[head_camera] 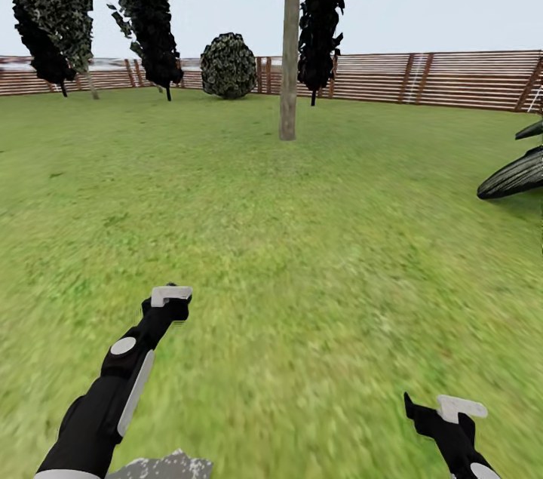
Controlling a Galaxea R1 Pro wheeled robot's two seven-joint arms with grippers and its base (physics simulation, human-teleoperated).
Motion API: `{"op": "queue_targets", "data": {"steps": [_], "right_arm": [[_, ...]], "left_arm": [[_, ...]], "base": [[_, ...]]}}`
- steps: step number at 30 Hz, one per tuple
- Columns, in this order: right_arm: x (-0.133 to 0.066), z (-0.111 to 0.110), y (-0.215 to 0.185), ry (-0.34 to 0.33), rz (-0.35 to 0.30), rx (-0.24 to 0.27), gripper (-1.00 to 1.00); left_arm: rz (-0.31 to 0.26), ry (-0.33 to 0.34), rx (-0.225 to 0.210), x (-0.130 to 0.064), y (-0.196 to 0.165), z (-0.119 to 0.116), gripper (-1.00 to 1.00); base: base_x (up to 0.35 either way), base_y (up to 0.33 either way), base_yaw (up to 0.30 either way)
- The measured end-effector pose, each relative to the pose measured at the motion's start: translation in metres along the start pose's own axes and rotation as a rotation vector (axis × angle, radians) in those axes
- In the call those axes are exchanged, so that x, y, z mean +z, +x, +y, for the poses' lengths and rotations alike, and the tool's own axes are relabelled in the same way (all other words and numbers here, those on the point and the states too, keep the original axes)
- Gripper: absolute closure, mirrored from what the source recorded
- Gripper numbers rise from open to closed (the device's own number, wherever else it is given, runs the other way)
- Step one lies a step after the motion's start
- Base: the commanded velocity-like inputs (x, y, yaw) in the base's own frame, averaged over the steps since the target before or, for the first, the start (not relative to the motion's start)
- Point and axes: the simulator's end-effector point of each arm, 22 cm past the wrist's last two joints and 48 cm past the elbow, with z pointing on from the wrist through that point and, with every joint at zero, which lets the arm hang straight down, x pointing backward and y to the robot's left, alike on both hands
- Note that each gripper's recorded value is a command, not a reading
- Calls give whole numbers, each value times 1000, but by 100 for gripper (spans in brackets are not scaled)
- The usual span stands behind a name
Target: In the garden, pick up the pesticide atomizer on the floor and spray pesticide onto both trees until each tree trunk is fully covered.
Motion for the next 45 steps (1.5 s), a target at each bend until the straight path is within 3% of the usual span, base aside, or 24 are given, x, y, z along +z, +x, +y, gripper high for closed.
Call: {"op": "queue_targets", "data": {"steps": [45], "right_arm": [[-7, 3, -24, -7, -53, 15, -100]], "left_arm": [[-45, 6, -5, -10, -27, -3, 100]], "base": [[337, 0, -15]]}}
